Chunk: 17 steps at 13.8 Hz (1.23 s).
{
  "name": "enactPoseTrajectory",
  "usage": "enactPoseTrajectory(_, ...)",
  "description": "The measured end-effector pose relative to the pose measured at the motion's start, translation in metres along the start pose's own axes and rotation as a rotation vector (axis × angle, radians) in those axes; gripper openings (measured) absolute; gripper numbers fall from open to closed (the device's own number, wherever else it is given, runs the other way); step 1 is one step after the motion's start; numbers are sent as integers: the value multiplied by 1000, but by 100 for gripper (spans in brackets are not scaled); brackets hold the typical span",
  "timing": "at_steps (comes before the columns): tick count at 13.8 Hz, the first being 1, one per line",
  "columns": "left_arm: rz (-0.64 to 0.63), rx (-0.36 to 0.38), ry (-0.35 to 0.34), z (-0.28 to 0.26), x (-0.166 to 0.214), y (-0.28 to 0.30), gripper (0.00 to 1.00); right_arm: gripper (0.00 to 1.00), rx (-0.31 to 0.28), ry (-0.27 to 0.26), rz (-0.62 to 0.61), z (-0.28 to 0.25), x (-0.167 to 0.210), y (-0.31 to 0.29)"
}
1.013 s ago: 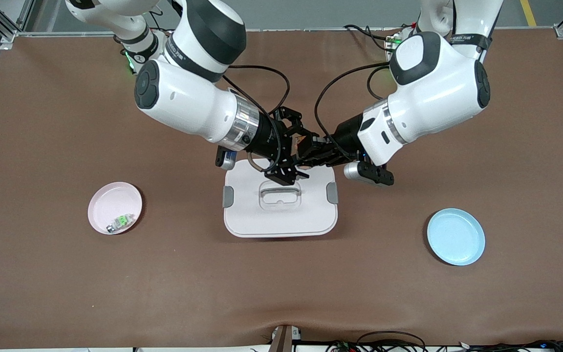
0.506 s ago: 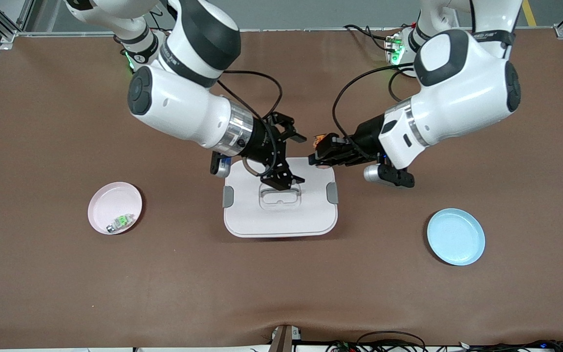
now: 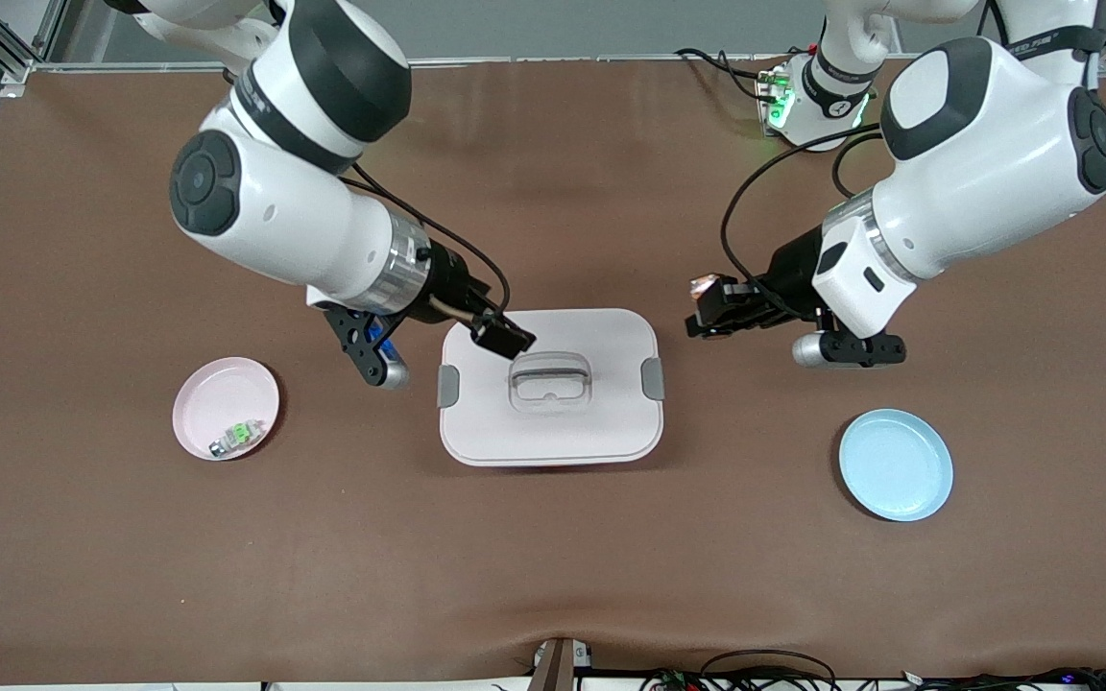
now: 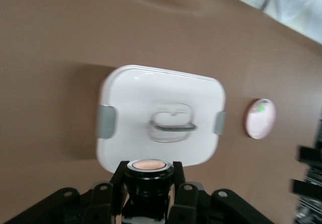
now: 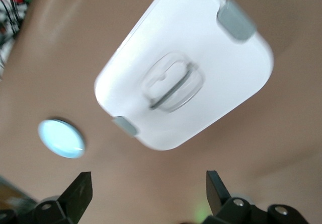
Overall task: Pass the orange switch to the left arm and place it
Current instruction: 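Open the right gripper while the left gripper pulls the switch away, then carry the switch with the left gripper while the right gripper retracts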
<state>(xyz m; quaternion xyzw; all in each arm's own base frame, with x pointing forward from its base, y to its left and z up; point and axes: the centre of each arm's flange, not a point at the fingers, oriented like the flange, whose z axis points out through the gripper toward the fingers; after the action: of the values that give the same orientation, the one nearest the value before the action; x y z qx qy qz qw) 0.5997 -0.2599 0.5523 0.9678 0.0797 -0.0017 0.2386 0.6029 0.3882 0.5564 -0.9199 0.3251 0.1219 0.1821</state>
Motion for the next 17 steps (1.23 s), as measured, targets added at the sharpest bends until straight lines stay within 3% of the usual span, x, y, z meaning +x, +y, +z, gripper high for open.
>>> enactPoseTrajectory(3, -33, 102, -3, -10, 11, -32, 39, 100, -61, 11, -200, -10, 15, 14)
enactPoseTrajectory(5, -53, 183, 14, -22, 20, -58, 39, 100, -106, 75, -382, -23, 33, 24)
enactPoseTrajectory(7, -125, 252, 34, -33, 24, -75, 39, 100, -202, 152, -572, -32, 46, 34)
enactPoseTrajectory(9, -215, 270, 52, -42, 31, -94, 39, 100, -305, 203, -739, -35, 54, 40)
enactPoseTrajectory(13, -410, 271, 88, -64, 54, -150, 39, 100, -381, 243, -803, -42, 68, 47)
enactPoseTrajectory(15, -517, 284, 110, -71, 62, -175, 39, 100, -380, 260, -780, -60, 80, 56)
enactPoseTrajectory(17, -584, 342, 139, -69, 69, -195, 39, 100, -362, 277, -755, -91, 90, 70)
